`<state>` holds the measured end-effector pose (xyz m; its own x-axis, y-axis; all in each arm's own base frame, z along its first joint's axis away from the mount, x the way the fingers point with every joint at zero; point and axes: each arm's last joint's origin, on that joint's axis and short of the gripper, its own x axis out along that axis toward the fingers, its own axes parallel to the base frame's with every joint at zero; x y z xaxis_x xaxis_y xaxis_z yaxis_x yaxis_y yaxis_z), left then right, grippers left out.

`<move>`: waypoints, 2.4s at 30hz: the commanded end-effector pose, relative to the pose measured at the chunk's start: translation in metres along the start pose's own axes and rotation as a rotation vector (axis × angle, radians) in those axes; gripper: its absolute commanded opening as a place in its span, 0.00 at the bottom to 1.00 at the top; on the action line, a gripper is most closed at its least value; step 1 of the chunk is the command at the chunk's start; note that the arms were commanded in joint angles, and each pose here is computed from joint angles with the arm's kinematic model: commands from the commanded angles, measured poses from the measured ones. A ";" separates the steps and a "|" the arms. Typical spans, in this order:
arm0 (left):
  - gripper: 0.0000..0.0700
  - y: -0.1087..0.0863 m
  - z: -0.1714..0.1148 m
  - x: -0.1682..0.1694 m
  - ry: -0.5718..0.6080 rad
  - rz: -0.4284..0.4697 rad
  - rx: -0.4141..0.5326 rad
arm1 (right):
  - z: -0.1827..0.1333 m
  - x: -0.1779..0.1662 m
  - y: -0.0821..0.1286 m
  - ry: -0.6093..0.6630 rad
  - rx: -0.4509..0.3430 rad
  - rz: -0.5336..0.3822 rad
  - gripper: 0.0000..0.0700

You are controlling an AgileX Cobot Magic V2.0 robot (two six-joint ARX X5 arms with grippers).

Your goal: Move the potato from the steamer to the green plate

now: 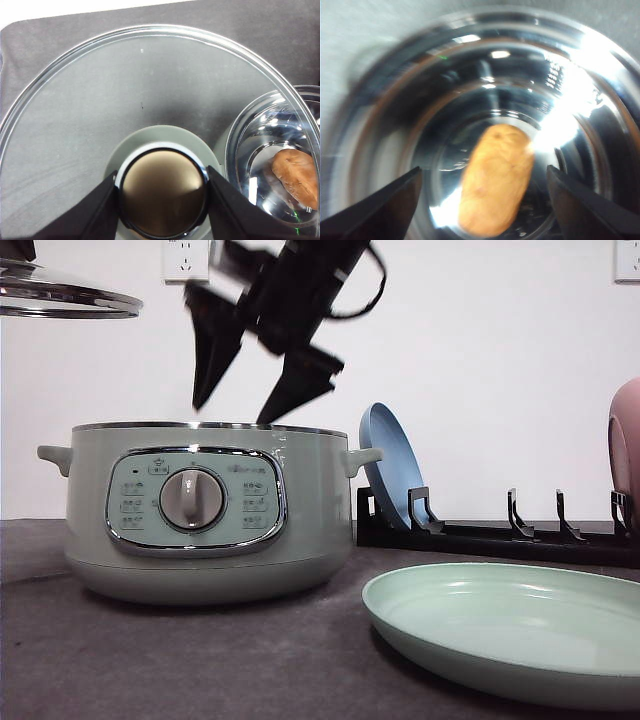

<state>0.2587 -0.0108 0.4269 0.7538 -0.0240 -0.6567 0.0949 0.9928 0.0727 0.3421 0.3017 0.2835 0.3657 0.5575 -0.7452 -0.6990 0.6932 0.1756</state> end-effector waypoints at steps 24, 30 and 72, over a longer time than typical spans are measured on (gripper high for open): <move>0.01 0.001 0.008 -0.011 -0.071 0.006 -0.012 | -0.013 0.057 0.006 0.069 -0.023 -0.036 0.71; 0.01 0.001 0.008 -0.011 -0.071 0.006 -0.012 | -0.016 0.062 0.006 0.084 -0.012 -0.035 0.69; 0.01 -0.001 0.008 -0.011 -0.075 -0.019 -0.009 | 0.009 -0.178 0.021 -0.138 -0.038 -0.132 0.28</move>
<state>0.2583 -0.0116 0.4265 0.7495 -0.0400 -0.6608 0.1061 0.9925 0.0603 0.2685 0.2202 0.4266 0.5376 0.5272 -0.6581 -0.6563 0.7516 0.0661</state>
